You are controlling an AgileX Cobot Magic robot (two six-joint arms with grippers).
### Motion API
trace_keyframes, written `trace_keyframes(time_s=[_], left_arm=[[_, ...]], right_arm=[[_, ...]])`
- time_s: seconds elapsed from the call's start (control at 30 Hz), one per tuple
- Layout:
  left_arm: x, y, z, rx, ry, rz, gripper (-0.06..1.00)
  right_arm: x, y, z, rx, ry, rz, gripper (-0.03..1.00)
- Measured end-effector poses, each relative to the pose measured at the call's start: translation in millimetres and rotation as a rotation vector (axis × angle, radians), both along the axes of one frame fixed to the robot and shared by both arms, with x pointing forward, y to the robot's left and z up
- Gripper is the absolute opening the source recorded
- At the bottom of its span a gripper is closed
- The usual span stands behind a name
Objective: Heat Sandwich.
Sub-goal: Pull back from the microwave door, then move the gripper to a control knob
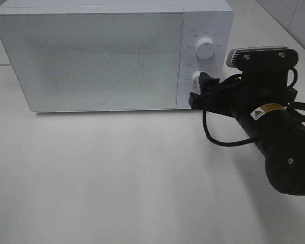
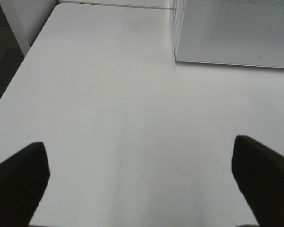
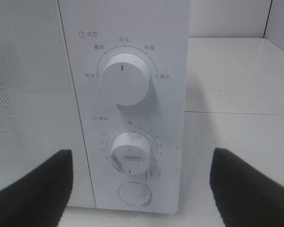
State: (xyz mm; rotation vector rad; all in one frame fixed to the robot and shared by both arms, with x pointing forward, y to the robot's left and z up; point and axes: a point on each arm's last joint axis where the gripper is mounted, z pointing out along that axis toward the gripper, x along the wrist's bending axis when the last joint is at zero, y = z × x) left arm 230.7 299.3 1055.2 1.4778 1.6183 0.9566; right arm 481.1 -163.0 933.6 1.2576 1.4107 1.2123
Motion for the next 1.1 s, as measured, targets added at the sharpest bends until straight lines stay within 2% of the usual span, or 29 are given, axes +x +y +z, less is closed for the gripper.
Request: trace_keyframes(time_s=[0.67, 1.1], left_arm=[[0, 0, 0, 0.0, 0.0, 0.0, 0.99], [0, 0, 0, 0.0, 0.0, 0.0, 0.99]], right_arm=[[31, 28, -26, -0.029, 0.02, 0.002, 0.77], [58, 32, -38, -0.036, 0.039, -0.03, 0.77]])
